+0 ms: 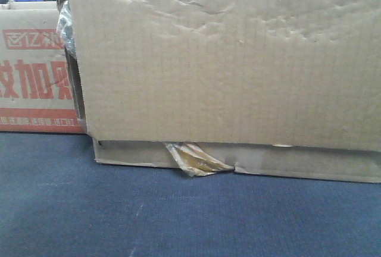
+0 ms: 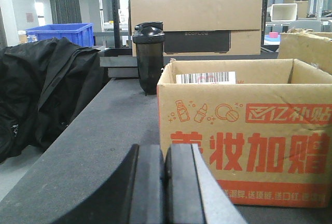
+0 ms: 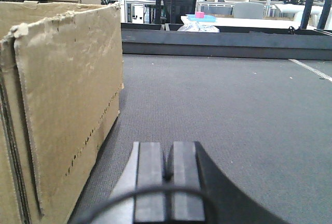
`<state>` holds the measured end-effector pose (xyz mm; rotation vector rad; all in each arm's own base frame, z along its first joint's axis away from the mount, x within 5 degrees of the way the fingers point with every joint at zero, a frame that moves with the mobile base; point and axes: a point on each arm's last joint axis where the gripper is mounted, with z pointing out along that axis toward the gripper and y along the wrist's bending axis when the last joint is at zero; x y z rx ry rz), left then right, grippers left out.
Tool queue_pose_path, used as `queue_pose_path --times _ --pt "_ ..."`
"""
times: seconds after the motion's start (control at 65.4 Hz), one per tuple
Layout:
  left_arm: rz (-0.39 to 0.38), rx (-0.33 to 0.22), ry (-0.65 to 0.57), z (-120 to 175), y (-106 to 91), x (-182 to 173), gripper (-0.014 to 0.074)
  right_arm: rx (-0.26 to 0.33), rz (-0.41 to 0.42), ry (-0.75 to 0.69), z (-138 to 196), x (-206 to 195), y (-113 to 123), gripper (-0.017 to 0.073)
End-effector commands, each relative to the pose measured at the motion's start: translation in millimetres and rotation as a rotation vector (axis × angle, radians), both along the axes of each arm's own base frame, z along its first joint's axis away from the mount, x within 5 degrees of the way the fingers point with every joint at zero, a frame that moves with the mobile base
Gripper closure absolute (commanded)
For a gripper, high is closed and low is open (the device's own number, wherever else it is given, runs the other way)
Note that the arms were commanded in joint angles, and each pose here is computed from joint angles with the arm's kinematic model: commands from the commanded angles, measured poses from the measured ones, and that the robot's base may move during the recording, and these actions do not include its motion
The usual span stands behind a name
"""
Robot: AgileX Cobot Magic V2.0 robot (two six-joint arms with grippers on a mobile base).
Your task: Stack two boxes on right shelf middle
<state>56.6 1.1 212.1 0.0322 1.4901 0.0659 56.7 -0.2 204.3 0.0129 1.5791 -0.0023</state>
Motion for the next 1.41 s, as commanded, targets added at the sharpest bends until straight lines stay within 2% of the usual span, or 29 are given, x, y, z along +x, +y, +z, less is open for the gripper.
queue_pose_path --times 0.0,0.901,0.993,1.07,1.177,1.299,1.39 --pt "-0.003 -0.006 -0.025 3 -0.2 -1 0.0704 0.001 -0.007 -0.015 2 0 0 0.0721" --pt "-0.004 -0.006 -0.054 5 -0.3 -1 0.0704 0.0 -0.01 -0.046 4 0 -1 0.0721" --pt "-0.008 -0.053 -0.141 13 0.1 -2 0.0704 -0.001 -0.018 -0.112 10 -1 -1 0.0721" --pt "-0.009 -0.056 -0.241 22 0.3 -5 0.0704 -0.001 -0.023 -0.166 16 -1 -2 0.0721" --pt "-0.011 -0.055 -0.277 47 0.1 -11 0.0704 -0.003 -0.023 -0.267 50 -9 -2 0.0721" --pt "-0.014 -0.049 -0.323 89 -0.5 -26 0.0704 -0.006 -0.015 -0.381 103 -29 0 0.0721" --pt "-0.015 -0.047 -0.279 125 -0.9 -37 0.0704 -0.009 -0.001 -0.366 140 -40 1 0.0721"
